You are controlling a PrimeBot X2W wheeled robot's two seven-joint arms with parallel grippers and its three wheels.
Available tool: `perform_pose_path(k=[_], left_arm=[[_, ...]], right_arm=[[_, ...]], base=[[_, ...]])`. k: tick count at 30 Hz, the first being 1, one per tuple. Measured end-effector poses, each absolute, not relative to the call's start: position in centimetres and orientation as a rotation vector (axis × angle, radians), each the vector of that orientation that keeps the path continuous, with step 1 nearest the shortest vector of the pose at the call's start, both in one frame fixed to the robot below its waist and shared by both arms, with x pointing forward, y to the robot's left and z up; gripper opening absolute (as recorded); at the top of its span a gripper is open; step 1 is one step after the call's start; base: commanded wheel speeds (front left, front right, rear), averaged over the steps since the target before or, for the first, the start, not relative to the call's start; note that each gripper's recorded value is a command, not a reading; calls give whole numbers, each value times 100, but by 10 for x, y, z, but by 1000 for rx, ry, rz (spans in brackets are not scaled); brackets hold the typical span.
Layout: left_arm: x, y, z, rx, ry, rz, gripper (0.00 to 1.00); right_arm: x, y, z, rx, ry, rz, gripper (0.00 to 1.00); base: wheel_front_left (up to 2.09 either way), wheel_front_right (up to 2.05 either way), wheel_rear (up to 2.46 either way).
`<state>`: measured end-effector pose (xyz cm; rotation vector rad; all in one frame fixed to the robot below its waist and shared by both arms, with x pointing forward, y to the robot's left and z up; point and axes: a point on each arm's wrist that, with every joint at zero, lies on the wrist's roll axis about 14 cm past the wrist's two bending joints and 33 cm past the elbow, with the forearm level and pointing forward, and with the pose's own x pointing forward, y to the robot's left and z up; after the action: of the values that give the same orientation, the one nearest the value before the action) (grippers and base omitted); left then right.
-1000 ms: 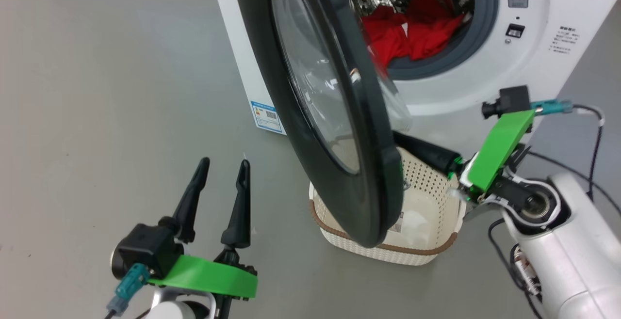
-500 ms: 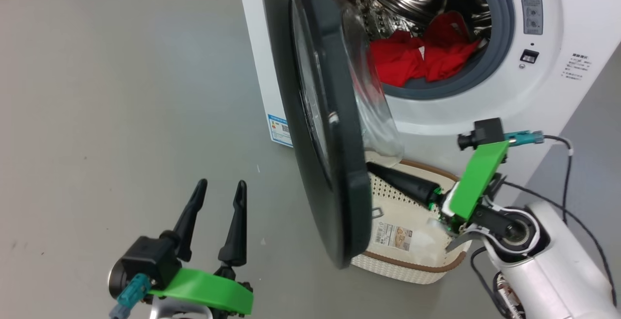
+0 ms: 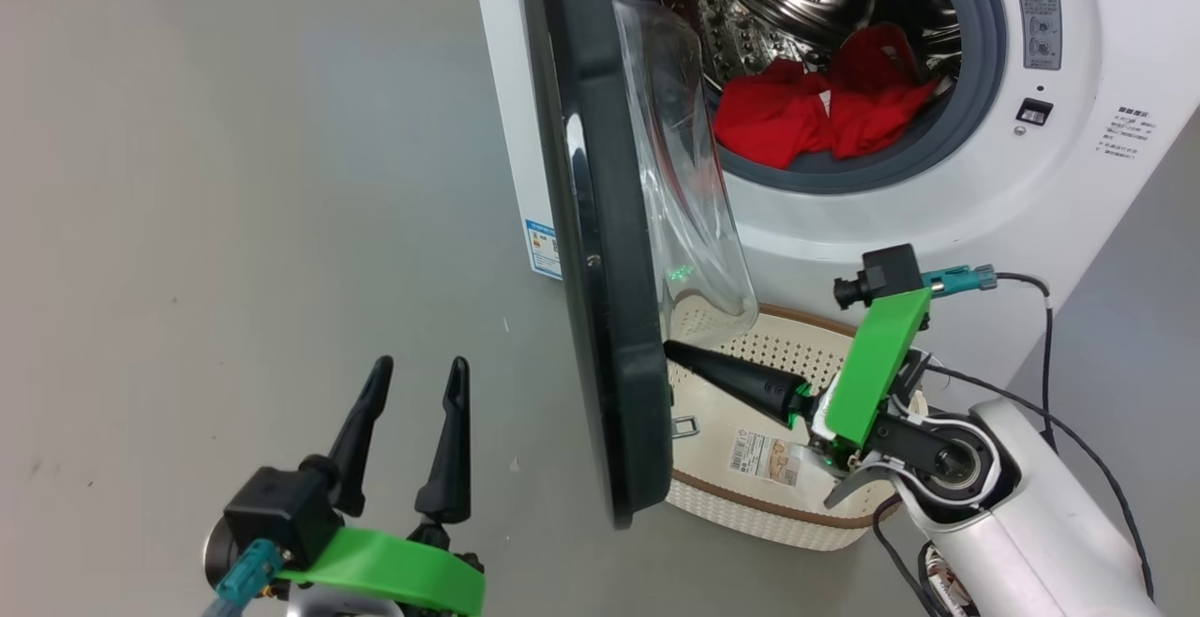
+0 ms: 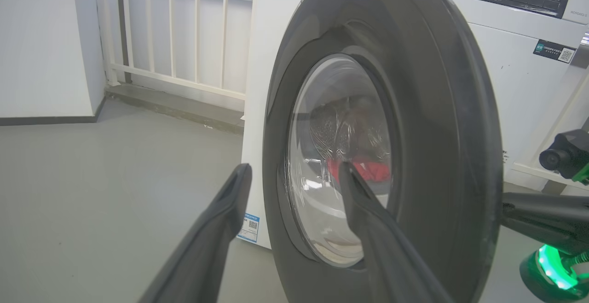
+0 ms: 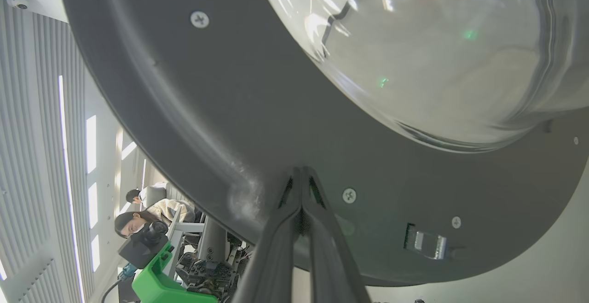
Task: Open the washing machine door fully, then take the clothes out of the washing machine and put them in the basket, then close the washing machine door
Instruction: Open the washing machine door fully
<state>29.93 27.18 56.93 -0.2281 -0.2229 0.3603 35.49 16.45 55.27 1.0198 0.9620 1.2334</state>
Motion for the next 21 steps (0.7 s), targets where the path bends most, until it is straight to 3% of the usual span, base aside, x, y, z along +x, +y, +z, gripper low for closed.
perform_pose_path(k=[21], left_arm=[[295, 275, 559, -252, -197, 384, 100]], right_arm=[[340, 183, 550, 1008, 1017, 1277, 0]], base=[[0, 0, 0]])
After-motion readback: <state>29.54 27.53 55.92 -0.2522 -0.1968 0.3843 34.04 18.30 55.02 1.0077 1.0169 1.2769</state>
